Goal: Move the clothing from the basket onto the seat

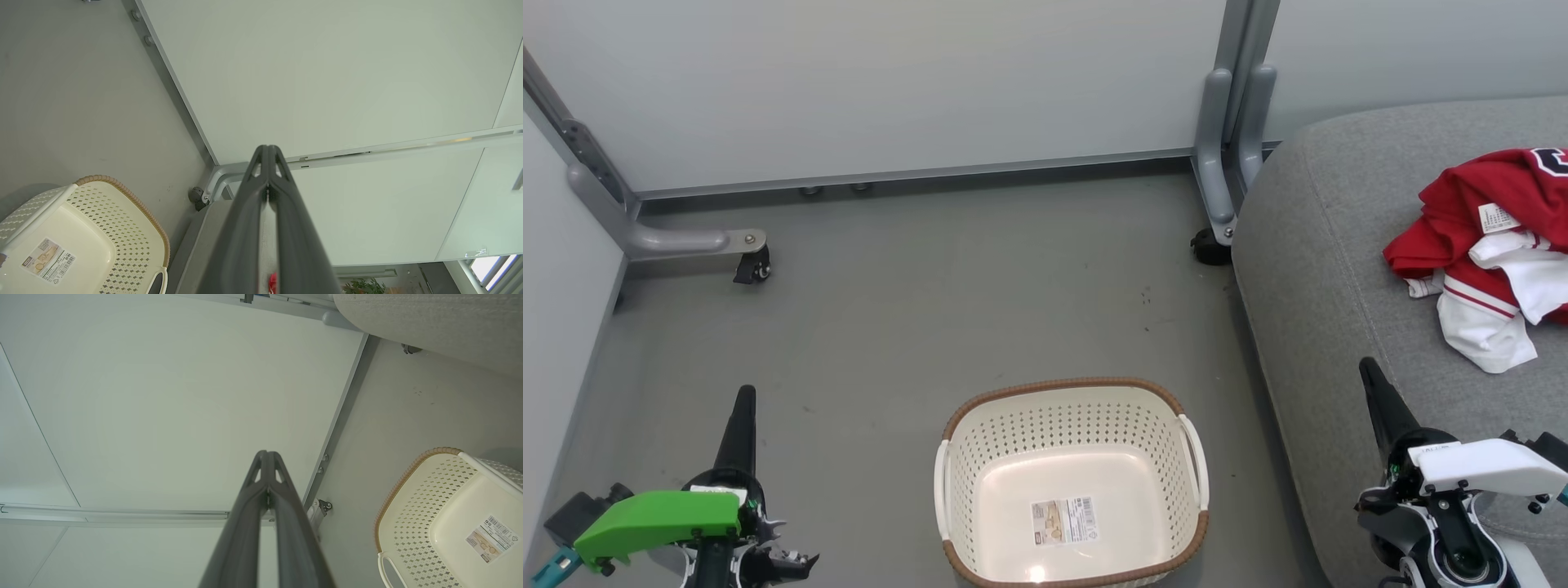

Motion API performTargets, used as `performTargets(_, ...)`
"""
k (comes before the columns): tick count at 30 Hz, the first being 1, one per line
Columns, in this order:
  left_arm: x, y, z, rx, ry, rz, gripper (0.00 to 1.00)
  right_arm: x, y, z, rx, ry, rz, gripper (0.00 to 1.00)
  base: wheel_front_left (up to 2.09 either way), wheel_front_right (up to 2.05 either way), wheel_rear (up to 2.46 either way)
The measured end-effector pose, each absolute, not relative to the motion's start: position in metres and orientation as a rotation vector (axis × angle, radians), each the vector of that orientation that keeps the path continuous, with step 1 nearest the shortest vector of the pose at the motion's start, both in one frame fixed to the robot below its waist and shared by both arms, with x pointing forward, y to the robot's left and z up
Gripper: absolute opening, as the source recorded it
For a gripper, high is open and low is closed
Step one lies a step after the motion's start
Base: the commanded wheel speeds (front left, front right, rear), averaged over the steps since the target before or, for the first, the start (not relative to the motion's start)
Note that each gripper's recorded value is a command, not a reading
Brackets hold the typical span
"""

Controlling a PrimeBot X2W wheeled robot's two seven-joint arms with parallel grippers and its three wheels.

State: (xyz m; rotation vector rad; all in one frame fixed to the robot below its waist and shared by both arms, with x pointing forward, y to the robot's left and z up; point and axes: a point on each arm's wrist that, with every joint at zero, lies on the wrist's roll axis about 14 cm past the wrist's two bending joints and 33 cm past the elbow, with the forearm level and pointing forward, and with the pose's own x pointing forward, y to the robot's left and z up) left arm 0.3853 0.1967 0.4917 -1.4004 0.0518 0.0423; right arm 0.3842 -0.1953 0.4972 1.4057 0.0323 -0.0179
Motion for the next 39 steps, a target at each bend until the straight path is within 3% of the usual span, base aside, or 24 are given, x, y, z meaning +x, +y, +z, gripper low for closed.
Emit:
performTargets(24, 0.387, 0.200, 0.503, -1.574, 0.013, 0.011, 0.00, 0.388, -0.200, 0.505, 1.573, 0.005, -0.006, 0.00, 0.00, 0.00, 0.00)
performTargets(39, 0.388, 0.199, 0.504, -1.577, 0.010, 0.007, 0.00, 0.388, -0.200, 0.506, 1.575, 0.004, -0.007, 0.00, 0.00, 0.00, 0.00)
